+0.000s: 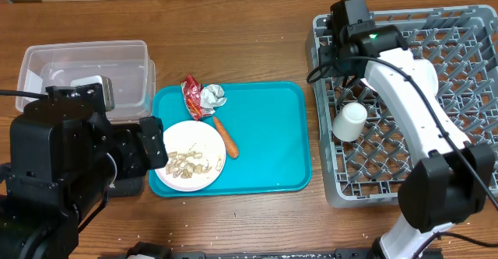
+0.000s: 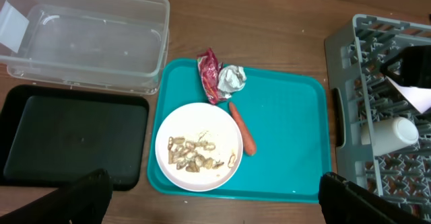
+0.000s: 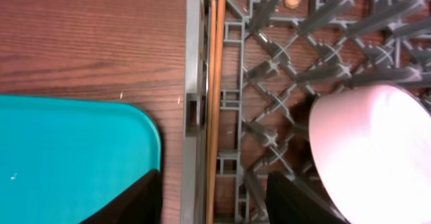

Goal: Sort waste into correct bins and load items into the dishwasher

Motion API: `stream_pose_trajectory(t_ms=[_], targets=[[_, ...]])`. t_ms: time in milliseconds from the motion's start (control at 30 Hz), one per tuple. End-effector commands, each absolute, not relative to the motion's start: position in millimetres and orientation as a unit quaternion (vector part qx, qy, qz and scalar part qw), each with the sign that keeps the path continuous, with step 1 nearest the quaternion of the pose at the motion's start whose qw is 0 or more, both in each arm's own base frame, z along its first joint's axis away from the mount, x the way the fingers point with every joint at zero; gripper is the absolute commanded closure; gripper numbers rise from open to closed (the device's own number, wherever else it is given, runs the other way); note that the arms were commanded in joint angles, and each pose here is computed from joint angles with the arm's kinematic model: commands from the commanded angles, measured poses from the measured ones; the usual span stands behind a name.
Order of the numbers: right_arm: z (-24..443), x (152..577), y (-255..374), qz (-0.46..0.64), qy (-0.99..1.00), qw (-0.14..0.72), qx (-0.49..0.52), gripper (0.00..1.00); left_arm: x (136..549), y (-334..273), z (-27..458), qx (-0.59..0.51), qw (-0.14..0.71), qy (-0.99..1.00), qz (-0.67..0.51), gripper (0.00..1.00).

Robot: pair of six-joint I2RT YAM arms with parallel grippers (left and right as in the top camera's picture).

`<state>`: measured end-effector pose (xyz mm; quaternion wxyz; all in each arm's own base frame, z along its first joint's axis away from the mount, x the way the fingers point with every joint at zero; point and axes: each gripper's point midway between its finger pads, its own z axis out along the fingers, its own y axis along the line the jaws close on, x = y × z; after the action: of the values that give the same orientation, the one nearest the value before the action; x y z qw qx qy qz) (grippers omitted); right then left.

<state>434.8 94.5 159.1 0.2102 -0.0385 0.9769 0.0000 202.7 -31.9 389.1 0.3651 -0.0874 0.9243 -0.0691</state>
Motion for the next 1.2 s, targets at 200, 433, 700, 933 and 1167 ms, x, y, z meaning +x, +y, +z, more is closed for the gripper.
stream_pose_trajectory(t_ms=[200, 433, 700, 933, 1167], targets=[[333, 353, 114, 0.161, 0.926, 0.341, -0.006, 0.44, 226, -53, 422, -0.078, 0.431, 0.888, -0.138, 0.0], [393, 270, 93, 0.19, 0.897, 0.399, 0.017, 0.0, 239, -66, 436, -0.063, 0.453, 0.873, -0.169, 0.0], [419, 233, 84, 0.202, 0.873, 0.444, 0.012, 0.0, 259, -118, 335, -0.001, 0.262, 0.95, -0.171, 0.0], [419, 233, 84, 0.201, 0.873, 0.444, 0.012, 0.0, 295, -157, 204, -0.06, 0.114, 0.986, -0.109, 0.1], [415, 239, 85, 0.2, 0.878, 0.436, 0.013, 0.0, 315, -191, 90, -0.204, 0.016, 0.977, -0.054, 0.14]])
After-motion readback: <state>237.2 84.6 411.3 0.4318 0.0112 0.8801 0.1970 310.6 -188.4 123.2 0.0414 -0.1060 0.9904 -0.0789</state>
